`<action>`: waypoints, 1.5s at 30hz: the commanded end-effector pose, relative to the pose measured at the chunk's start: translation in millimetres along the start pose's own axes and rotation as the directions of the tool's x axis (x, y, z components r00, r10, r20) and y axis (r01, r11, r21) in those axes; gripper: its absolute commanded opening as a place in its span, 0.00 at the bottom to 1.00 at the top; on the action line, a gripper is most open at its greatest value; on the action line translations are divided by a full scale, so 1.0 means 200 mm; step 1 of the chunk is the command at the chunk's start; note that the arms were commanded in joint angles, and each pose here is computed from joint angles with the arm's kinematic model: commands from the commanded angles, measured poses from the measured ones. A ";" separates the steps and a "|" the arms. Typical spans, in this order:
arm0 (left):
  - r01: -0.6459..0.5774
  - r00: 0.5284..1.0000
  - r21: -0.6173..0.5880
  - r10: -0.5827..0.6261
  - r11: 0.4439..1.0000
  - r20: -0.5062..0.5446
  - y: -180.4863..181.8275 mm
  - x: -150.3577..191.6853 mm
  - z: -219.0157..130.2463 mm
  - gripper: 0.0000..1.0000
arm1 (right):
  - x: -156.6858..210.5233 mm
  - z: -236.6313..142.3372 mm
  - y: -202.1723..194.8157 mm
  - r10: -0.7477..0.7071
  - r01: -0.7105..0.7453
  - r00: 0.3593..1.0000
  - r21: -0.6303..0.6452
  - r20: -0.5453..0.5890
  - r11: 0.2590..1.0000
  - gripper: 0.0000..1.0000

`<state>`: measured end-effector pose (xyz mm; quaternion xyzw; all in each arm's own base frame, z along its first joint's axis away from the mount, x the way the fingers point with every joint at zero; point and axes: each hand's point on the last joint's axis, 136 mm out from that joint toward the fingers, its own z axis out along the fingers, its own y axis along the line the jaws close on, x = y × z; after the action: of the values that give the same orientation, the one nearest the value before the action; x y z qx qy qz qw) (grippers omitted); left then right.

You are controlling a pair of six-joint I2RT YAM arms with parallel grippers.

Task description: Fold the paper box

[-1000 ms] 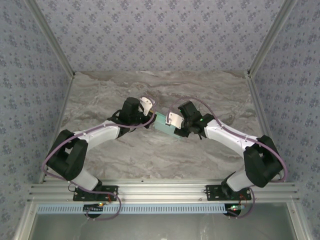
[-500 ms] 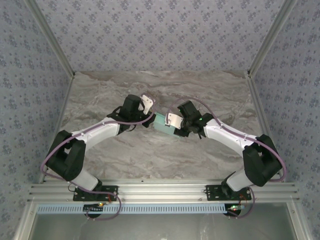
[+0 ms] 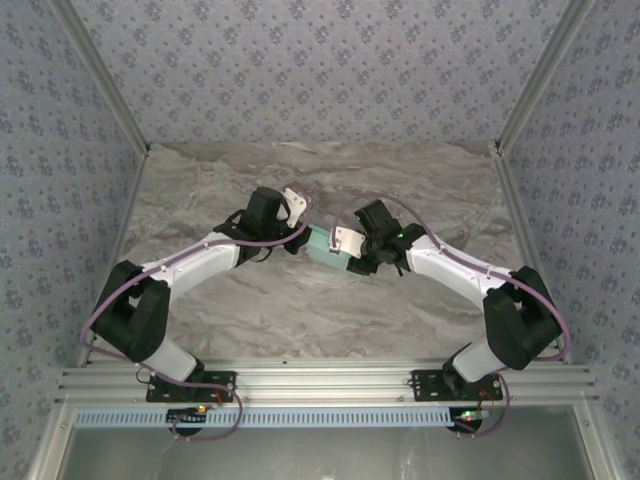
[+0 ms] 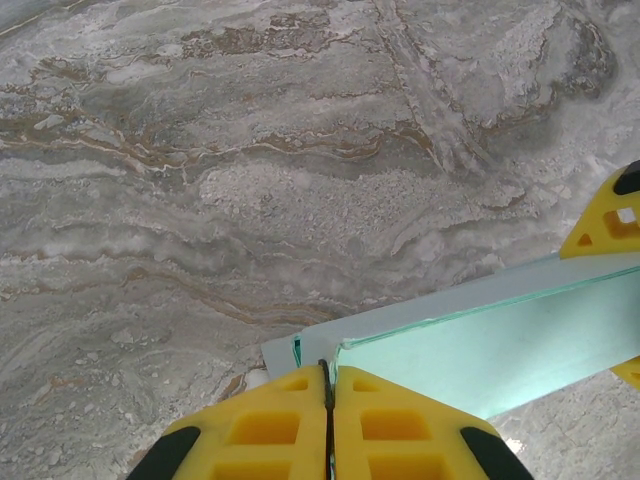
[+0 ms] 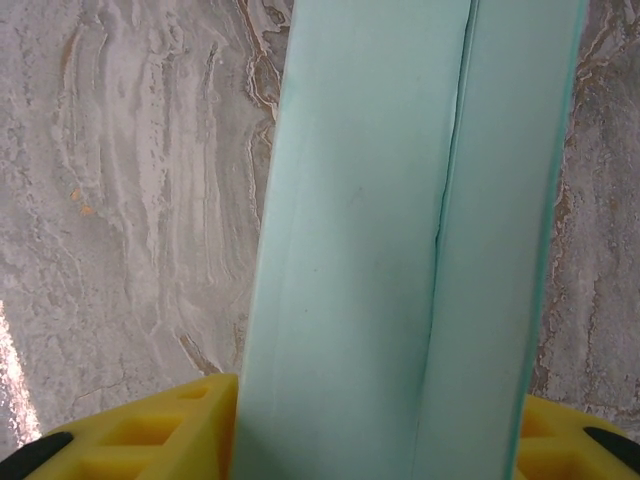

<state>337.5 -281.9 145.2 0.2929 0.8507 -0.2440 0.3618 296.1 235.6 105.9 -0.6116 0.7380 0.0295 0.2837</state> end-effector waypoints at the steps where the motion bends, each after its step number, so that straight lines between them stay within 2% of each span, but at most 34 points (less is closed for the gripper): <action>1: -0.012 0.999 0.109 0.007 0.994 0.051 -0.16 -0.12 -0.01 0.09 | 0.03 0.05 0.15 -0.015 0.013 1.000 -0.157 -0.013 0.987 0.49; 12: 0.056 0.998 0.109 -0.059 0.992 0.019 -0.14 -0.12 0.02 0.09 | 0.03 0.05 0.13 0.005 -0.010 1.000 -0.189 -0.024 0.982 0.49; 26: 0.082 0.997 0.087 -0.082 0.993 -0.004 -0.09 0.00 0.08 0.08 | 0.06 0.07 0.12 0.011 -0.018 0.999 -0.184 -0.041 0.983 0.46; 38: 0.003 1.000 0.079 -0.004 0.997 0.013 -0.08 0.11 0.07 0.10 | 0.08 0.08 0.10 0.005 -0.013 0.999 -0.144 -0.053 0.990 0.42; 45: -0.043 0.999 0.070 0.041 0.997 0.036 -0.07 0.16 0.08 0.20 | 0.11 0.10 0.12 -0.038 0.029 0.997 -0.134 -0.067 0.991 0.38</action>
<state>336.9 -282.2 125.1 0.2872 0.8354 -0.2561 0.3924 302.9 233.6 103.8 -0.6077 0.7462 0.0470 0.2677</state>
